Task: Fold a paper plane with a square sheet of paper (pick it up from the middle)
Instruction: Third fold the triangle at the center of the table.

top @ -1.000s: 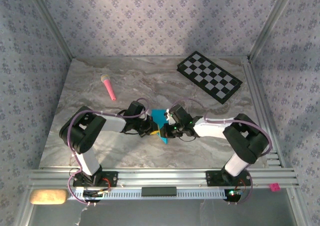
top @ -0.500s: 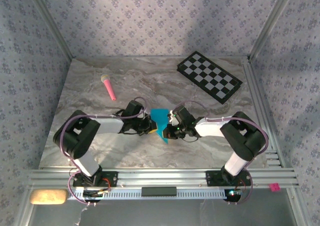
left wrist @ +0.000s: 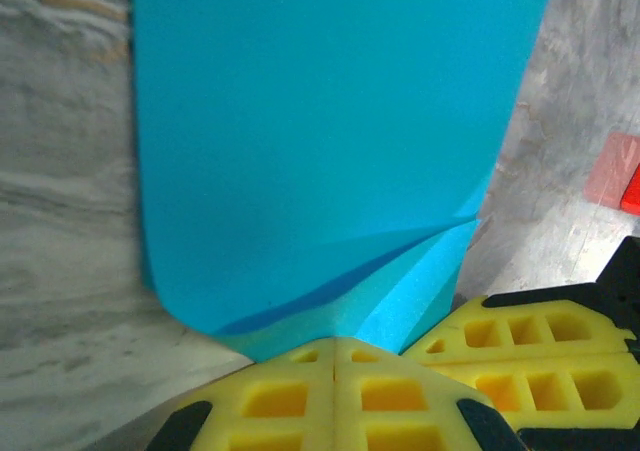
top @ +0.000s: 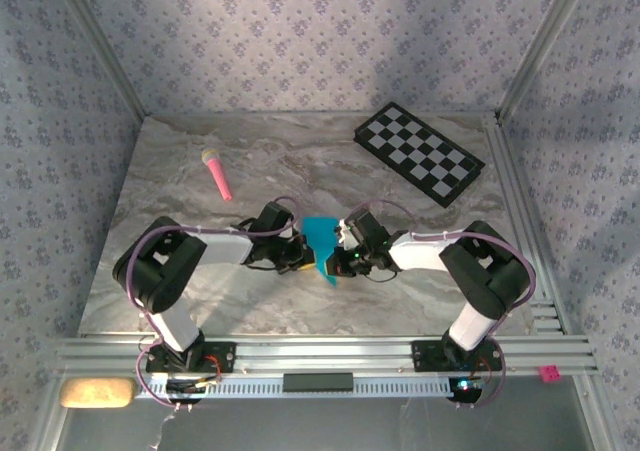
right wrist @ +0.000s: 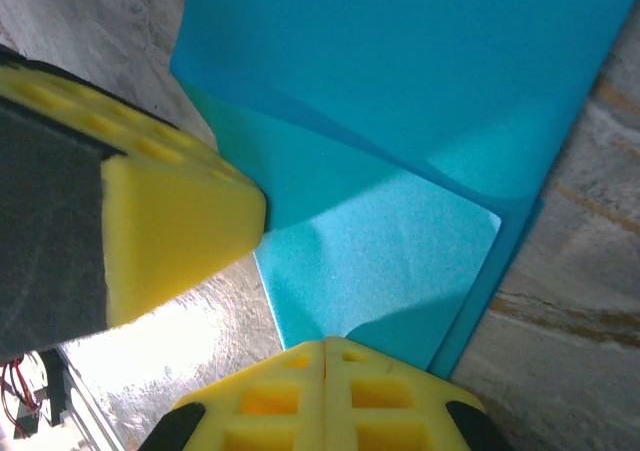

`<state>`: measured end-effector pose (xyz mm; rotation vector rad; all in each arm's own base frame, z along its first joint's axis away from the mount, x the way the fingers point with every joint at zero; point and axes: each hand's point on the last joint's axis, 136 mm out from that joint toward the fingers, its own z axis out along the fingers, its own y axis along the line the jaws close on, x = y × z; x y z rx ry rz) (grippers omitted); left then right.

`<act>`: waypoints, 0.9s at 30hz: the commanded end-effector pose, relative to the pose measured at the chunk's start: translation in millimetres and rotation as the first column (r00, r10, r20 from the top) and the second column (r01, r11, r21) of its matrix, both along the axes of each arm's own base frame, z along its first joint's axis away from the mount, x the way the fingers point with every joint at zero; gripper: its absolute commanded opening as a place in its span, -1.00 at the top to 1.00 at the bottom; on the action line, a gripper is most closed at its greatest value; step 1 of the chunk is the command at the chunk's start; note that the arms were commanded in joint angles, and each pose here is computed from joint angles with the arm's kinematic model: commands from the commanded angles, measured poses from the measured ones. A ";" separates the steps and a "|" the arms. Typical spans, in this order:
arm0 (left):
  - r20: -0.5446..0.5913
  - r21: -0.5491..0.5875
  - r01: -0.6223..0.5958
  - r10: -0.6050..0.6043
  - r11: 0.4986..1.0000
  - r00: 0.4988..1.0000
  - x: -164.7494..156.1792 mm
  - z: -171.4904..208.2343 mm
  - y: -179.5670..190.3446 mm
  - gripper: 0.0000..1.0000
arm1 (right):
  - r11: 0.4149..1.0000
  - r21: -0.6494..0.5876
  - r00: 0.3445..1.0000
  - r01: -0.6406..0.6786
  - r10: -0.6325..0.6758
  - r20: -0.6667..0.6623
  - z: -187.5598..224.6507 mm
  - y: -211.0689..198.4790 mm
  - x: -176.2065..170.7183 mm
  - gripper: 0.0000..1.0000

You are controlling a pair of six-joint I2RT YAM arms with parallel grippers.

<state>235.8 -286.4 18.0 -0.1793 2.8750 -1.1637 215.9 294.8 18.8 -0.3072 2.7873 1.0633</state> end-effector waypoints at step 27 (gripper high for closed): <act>0.035 0.030 -0.057 0.055 0.998 0.998 26.1 -10.8 9.0 0.85 | 0.977 -0.213 0.997 -0.023 0.006 -0.076 -36.6 -41.4 -19.8 0.96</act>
